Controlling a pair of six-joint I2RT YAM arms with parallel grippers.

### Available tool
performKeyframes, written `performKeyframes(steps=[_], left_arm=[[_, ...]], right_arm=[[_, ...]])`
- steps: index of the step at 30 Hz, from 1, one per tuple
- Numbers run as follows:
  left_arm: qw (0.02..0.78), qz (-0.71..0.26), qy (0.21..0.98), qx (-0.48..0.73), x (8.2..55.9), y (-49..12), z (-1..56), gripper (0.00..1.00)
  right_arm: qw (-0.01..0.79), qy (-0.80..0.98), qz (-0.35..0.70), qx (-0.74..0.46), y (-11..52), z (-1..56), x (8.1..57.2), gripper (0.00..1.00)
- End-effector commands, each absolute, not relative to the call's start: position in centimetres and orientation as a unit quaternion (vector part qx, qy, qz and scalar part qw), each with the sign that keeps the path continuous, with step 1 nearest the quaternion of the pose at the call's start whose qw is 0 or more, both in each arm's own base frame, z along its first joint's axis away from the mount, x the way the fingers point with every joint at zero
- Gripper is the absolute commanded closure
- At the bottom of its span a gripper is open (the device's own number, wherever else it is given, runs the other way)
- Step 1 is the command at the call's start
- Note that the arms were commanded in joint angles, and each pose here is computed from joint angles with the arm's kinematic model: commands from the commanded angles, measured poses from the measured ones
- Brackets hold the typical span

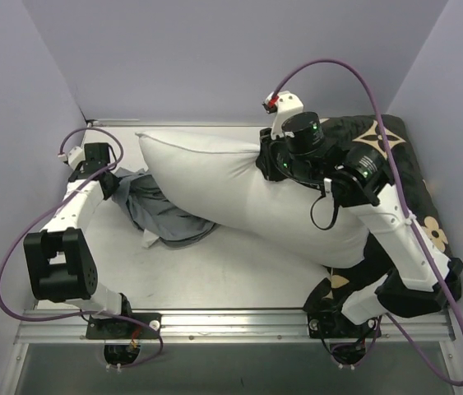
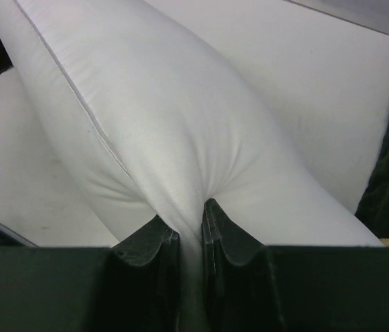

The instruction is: Remove the pillowcase from the pillow

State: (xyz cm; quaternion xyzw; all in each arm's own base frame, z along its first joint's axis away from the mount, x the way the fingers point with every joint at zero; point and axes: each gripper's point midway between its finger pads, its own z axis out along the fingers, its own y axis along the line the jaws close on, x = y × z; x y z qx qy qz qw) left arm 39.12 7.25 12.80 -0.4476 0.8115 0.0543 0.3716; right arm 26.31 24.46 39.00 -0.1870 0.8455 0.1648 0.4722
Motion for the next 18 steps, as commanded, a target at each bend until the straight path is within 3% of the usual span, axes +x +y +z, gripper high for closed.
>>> performKeyframes(steps=[1, 13, 18], left_arm=[[0.387, 0.025, 0.804, -0.45, 39.0, 5.7, 13.3, 1.0], [0.345, 0.051, 0.814, -0.466, 36.3, 5.5, 9.3, 1.0], [0.344, 0.034, 0.821, -0.454, 36.1, 4.0, 9.2, 1.0]], right_arm=[[0.603, 0.767, 0.197, -0.1, 24.6, 47.9, 29.7, 1.0], [0.687, 0.697, 0.201, -0.045, 22.8, 54.1, 31.5, 1.0], [0.681, 0.71, 0.166, -0.062, 24.2, 51.0, 34.5, 1.0]])
